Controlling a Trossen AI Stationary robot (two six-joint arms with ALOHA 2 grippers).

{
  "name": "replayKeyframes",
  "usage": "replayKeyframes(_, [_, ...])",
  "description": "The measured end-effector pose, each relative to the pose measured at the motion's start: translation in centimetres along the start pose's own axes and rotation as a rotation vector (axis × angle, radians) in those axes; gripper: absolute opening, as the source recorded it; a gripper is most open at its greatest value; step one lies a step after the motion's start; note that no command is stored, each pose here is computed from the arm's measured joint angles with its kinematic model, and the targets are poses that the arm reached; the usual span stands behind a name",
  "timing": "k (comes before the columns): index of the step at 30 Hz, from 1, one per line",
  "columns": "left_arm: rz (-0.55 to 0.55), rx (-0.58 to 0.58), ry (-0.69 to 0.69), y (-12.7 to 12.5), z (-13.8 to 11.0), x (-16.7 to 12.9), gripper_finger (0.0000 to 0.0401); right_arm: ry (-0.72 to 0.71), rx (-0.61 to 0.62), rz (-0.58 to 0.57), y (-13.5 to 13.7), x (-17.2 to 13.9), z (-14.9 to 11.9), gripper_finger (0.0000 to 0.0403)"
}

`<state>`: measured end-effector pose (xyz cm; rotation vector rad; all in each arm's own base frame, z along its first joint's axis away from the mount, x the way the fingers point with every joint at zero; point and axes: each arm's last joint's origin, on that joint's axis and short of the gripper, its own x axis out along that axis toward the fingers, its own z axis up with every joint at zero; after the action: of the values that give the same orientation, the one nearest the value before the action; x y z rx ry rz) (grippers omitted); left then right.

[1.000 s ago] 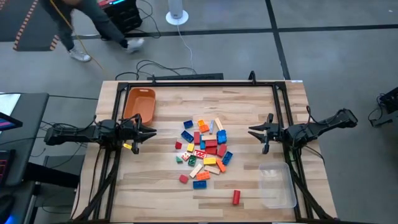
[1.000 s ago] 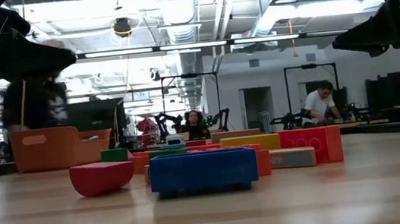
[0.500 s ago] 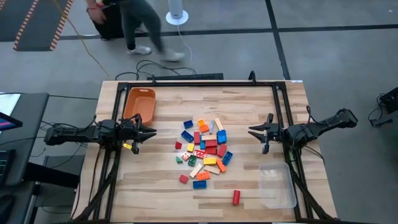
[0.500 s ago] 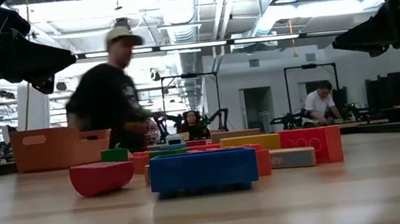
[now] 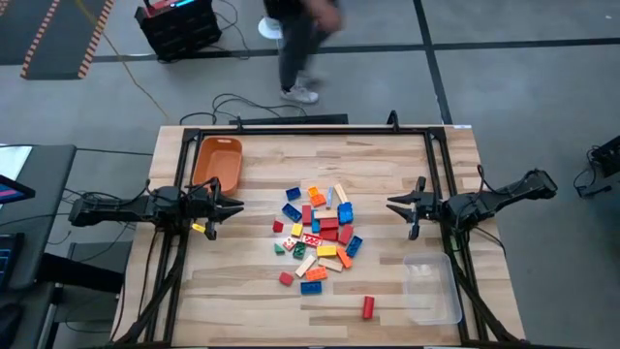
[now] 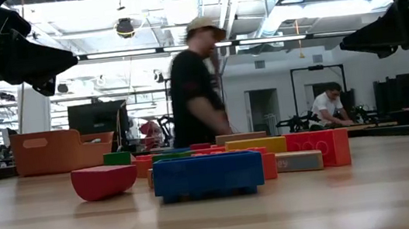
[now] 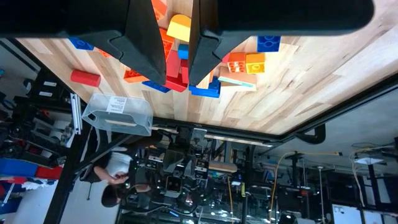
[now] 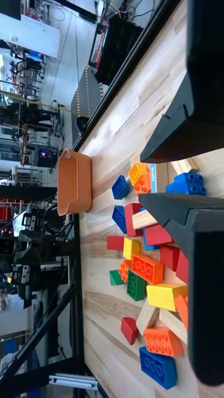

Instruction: Sort blocks by size

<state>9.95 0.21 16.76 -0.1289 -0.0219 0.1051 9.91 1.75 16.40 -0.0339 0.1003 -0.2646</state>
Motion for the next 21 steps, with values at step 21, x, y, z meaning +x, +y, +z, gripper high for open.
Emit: replayKeyframes(21, [0.004, 0.004, -0.003, 0.02, 0.02, 0.00, 0.0063, -0.004, 0.002, -0.014, -0.05, 0.01, 0.05, 0.0118])
